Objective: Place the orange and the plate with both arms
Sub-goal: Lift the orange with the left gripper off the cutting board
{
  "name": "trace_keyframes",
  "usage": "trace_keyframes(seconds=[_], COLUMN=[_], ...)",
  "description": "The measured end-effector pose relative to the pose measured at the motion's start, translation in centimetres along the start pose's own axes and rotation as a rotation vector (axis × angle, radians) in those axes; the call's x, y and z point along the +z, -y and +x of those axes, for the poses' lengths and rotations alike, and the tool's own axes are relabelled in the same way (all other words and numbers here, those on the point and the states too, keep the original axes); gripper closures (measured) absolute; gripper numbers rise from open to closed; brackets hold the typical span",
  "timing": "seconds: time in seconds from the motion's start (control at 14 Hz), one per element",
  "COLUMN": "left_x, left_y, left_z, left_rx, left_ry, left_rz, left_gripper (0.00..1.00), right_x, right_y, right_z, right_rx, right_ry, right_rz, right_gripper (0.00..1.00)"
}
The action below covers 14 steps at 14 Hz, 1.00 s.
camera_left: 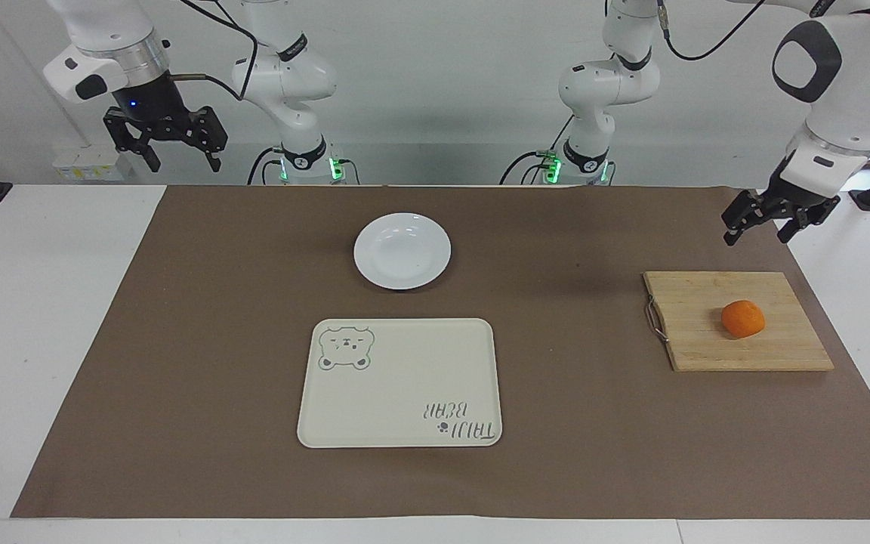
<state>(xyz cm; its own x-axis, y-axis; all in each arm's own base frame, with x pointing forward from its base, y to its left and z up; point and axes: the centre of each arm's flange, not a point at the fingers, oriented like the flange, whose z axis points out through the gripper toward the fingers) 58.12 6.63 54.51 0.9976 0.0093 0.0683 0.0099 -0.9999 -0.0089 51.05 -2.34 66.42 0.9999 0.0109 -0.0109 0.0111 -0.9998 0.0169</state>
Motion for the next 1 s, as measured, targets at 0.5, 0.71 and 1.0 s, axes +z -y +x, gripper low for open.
trace_keyframes(seconds=[0.5,0.71,1.0], left_x=[13.0,17.0,18.8], left_y=[6.2,7.3,6.6], left_z=[-0.6,0.0,0.2], left_rx=[-0.168,-0.201,-0.223], left_ry=[0.000,0.008,-0.010], left_rz=[0.005,0.002,0.001], left_gripper=[0.00,0.00,0.00], right_x=[0.1,0.1,0.1], right_y=[-0.1,-0.1,-0.1], right_z=[0.0,0.0,0.0], right_rx=[0.001,0.001,0.001], right_ry=[0.002,0.002,0.003], right_rz=[0.000,0.000,0.000], right_gripper=[0.00,0.00,0.00])
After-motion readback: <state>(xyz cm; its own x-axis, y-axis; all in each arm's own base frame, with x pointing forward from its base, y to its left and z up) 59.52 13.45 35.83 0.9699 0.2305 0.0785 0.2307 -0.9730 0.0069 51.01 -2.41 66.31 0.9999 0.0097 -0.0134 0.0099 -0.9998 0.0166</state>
